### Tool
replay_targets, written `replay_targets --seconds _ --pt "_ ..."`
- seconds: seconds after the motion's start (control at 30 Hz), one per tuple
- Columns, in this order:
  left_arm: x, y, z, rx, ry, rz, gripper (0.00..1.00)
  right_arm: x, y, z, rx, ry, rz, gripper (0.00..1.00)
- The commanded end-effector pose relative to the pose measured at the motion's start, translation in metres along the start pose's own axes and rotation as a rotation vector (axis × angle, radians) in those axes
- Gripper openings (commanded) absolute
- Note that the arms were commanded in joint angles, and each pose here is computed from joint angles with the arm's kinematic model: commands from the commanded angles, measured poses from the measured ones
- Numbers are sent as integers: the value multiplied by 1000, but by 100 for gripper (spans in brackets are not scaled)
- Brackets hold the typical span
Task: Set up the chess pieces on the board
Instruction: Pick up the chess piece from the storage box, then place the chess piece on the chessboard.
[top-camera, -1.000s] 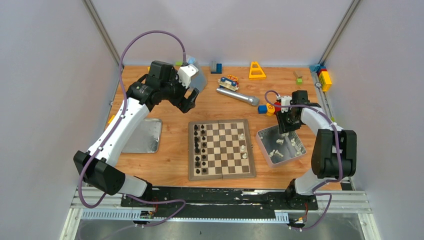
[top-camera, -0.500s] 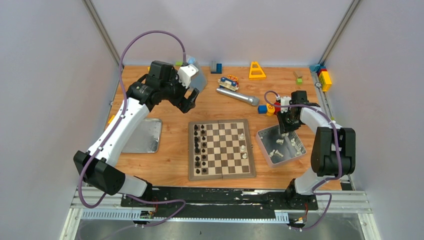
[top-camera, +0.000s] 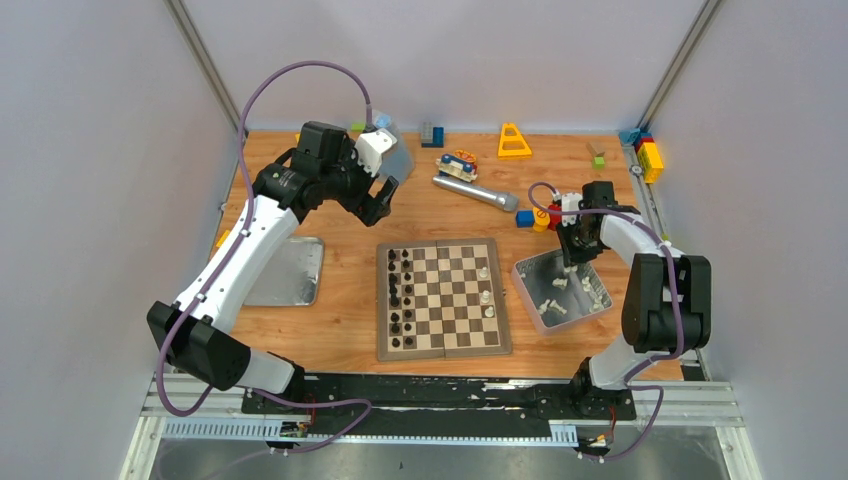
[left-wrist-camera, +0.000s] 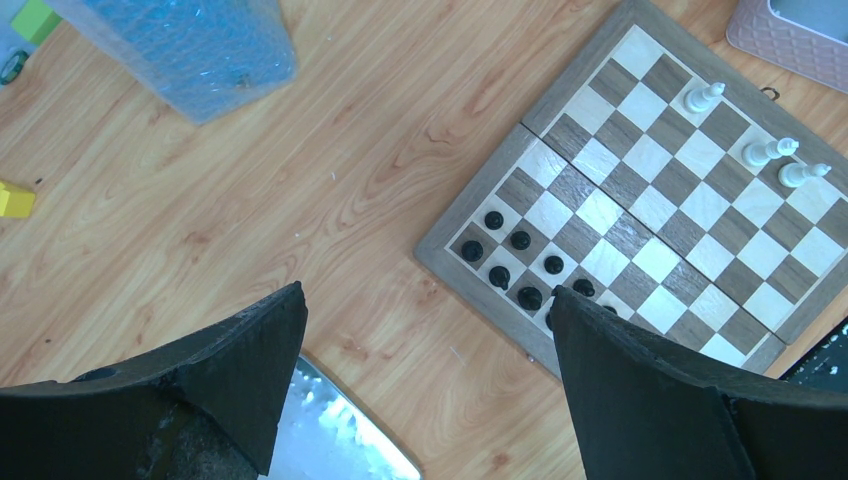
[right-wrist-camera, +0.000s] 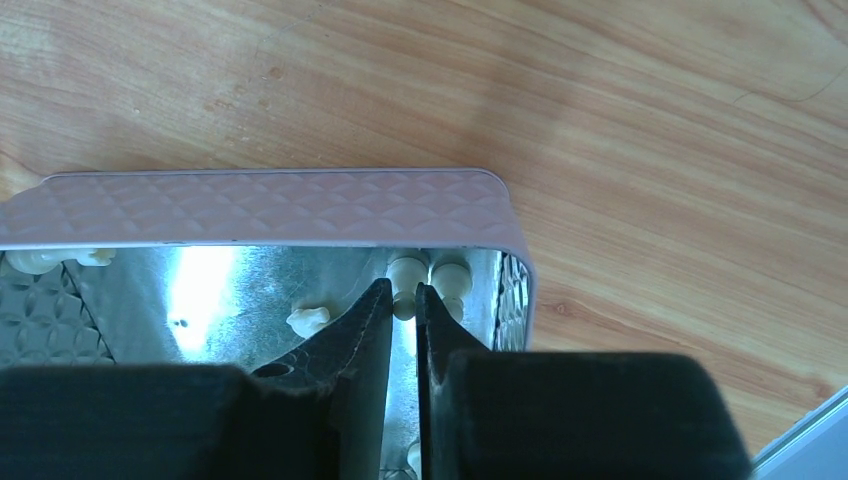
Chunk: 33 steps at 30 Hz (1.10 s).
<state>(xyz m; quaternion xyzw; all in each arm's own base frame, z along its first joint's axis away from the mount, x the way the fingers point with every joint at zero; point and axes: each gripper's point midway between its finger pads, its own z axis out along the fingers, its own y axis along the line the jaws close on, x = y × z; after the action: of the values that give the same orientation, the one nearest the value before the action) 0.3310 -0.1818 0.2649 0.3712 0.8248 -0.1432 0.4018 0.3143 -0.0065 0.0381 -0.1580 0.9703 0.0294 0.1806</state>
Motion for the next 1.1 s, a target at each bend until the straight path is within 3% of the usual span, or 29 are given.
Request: replay_targets --seconds 0.0,0.2,0.53,0.83,1.07 --pt "-12 3 -8 -8 -51 17 99 -4 -9 1 39 -9 -13 13" --pt "-13 3 -9 -11 -51 18 99 -12 -5 -10 14 -36 -13 1" --pt "-13 5 -11 -27 -53 19 99 -37 28 -60 -105 -114 -27 0" --pt "-16 15 -19 -95 -74 -4 99 -85 125 -93 -241 -204 -274 0" --pt "-18 27 -35 -154 -114 -28 100 -120 186 -68 -276 -164 -409 0"
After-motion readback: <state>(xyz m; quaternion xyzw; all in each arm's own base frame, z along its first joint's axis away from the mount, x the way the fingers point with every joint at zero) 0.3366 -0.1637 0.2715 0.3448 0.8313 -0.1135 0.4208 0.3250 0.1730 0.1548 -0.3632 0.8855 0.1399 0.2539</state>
